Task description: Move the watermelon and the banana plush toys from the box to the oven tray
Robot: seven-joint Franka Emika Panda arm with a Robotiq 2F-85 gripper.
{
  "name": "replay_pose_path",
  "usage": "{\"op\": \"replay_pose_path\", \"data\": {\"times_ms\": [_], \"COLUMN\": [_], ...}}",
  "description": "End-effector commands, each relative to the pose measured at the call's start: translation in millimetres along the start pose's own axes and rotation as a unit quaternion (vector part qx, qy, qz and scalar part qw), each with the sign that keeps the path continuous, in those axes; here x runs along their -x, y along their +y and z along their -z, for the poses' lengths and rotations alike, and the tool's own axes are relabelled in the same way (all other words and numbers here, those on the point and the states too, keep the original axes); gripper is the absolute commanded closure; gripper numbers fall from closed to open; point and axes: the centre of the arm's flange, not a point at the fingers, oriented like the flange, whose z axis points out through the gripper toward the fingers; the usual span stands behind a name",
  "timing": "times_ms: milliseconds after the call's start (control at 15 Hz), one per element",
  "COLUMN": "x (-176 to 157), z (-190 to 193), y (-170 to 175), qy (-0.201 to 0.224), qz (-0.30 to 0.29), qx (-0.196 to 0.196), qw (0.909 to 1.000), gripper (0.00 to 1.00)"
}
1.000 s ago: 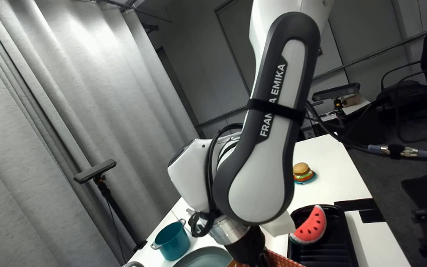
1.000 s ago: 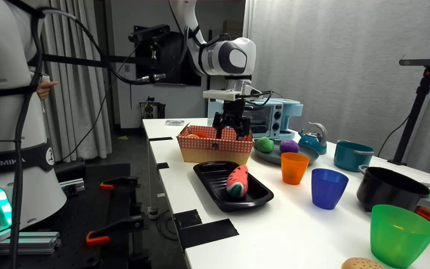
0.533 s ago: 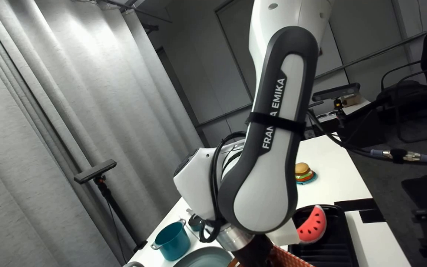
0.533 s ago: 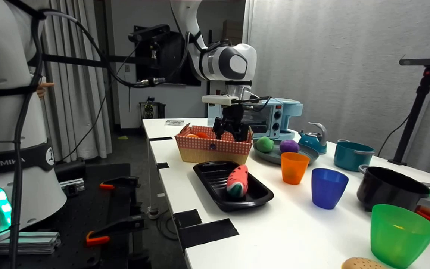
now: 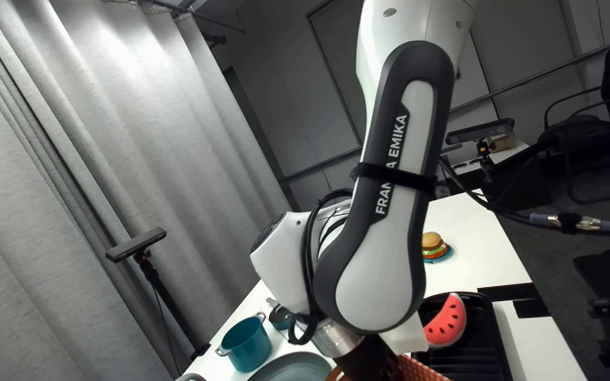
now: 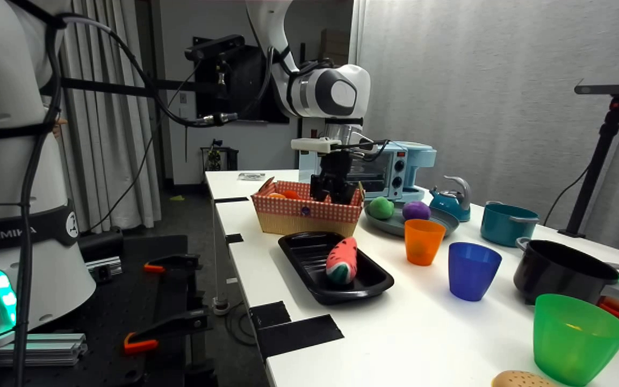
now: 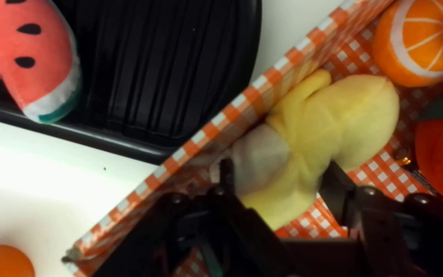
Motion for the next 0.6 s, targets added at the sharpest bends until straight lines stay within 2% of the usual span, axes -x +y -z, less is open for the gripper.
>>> {"op": "replay_pose_path", "data": {"times_ms": [0,200,267,533], "x": [3.2,5.9,7.3,24.6], "z": [-0.9,4.5,7.9,30.6], "y": [1.1,1.2,1.3,-3.6], "qy": [0.001,0.005,0.007,0.013], "qz": [-0.018,-0.021,-0.021,-0.002], "qx": [0.005,0.008,0.008,0.010], "qw": [0.9998,0.9997,0.9997,0.9999], "gripper": [0.72,0.95,0.98,0.98]}}
